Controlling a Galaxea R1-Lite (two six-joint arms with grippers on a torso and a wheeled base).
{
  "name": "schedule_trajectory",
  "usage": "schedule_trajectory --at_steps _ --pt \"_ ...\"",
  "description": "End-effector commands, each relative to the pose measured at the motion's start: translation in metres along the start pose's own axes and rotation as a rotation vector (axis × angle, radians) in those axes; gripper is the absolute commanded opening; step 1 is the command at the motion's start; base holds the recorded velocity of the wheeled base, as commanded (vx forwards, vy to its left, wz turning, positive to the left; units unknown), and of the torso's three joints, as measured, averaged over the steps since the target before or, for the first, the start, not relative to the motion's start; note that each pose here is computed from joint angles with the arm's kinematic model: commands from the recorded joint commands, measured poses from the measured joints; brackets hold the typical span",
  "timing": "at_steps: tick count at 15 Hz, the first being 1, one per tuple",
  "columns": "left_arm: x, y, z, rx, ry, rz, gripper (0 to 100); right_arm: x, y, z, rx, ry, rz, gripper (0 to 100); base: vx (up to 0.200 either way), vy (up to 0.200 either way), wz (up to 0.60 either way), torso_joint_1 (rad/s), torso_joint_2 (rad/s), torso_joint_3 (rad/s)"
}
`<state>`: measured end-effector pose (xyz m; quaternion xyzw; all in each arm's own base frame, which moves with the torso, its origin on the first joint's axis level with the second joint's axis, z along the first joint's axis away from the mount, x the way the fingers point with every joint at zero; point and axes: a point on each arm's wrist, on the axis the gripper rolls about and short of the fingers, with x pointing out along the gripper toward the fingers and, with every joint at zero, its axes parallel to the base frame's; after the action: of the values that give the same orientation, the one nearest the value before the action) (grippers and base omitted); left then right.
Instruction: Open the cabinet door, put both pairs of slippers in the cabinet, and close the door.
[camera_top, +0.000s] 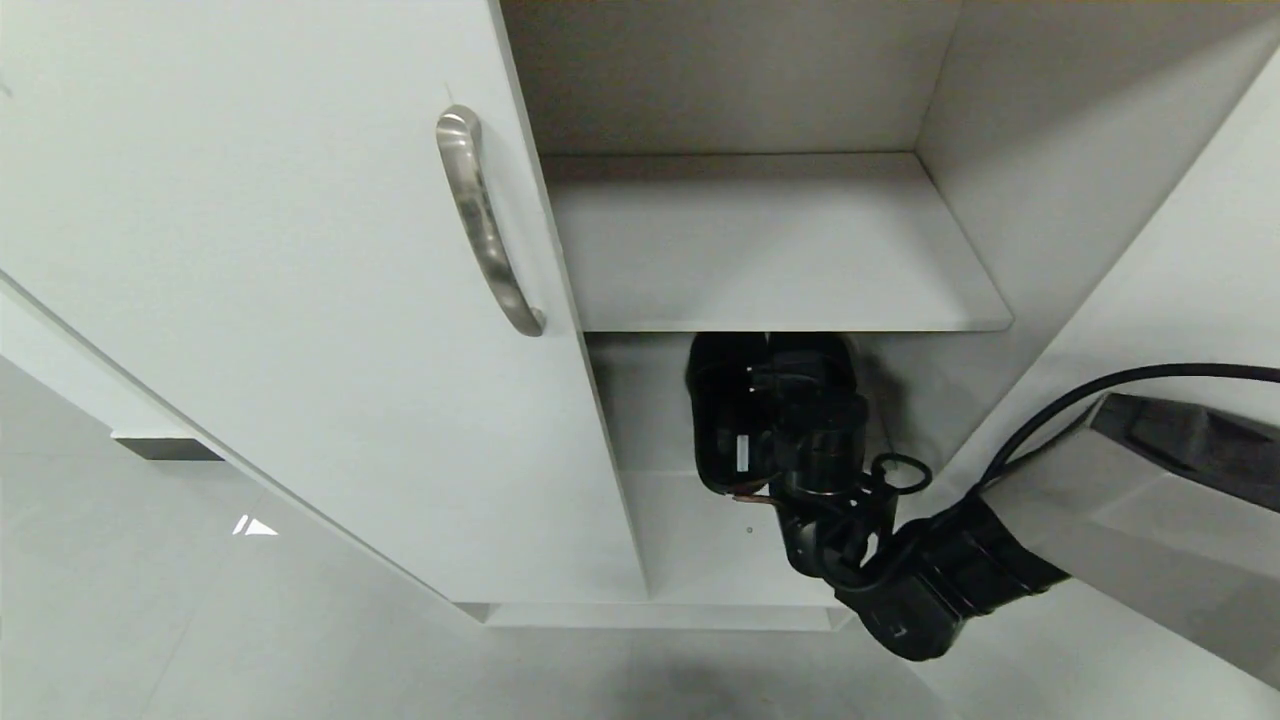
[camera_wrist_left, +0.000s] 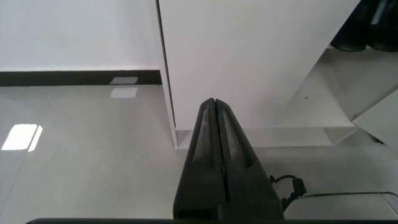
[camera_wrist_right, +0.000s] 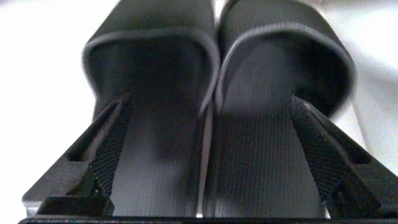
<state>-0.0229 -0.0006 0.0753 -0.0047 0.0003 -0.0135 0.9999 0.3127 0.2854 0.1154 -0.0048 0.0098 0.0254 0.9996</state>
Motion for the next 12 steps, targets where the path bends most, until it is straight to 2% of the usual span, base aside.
schedule_trajectory --at_steps 1,3,6,9,10,12 --pt "0.000 0.000 0.000 0.000 0.001 -0.001 0 -0.034 -0.011 0.018 0.019 -0.021 0.064 100 -0.200 0.000 0.00 0.002 0.01 0.002" --pt "0.000 0.000 0.000 0.000 0.001 -0.001 0 -0.055 -0.019 0.022 0.025 -0.023 0.115 100 -0.200 0.000 0.00 0.002 0.00 0.002" --pt "0.000 0.000 0.000 0.000 0.003 -0.001 0 -0.085 -0.020 0.025 0.039 -0.015 0.190 100 -0.200 0.000 0.00 -0.001 0.00 0.002" --pt "0.000 0.000 0.000 0.000 0.001 -0.001 0 -0.091 -0.023 0.023 0.036 -0.013 0.212 100 -0.200 0.000 0.00 0.002 0.00 0.004" --pt "0.000 0.000 0.000 0.000 0.001 -0.001 0 -0.092 -0.023 0.021 0.031 -0.007 0.215 0 -0.200 0.000 0.00 0.007 0.00 -0.007" --pt "0.000 0.000 0.000 0.000 0.001 -0.001 0 -0.095 -0.024 0.021 0.029 -0.004 0.238 0 -0.200 0.000 0.00 0.002 0.00 0.002"
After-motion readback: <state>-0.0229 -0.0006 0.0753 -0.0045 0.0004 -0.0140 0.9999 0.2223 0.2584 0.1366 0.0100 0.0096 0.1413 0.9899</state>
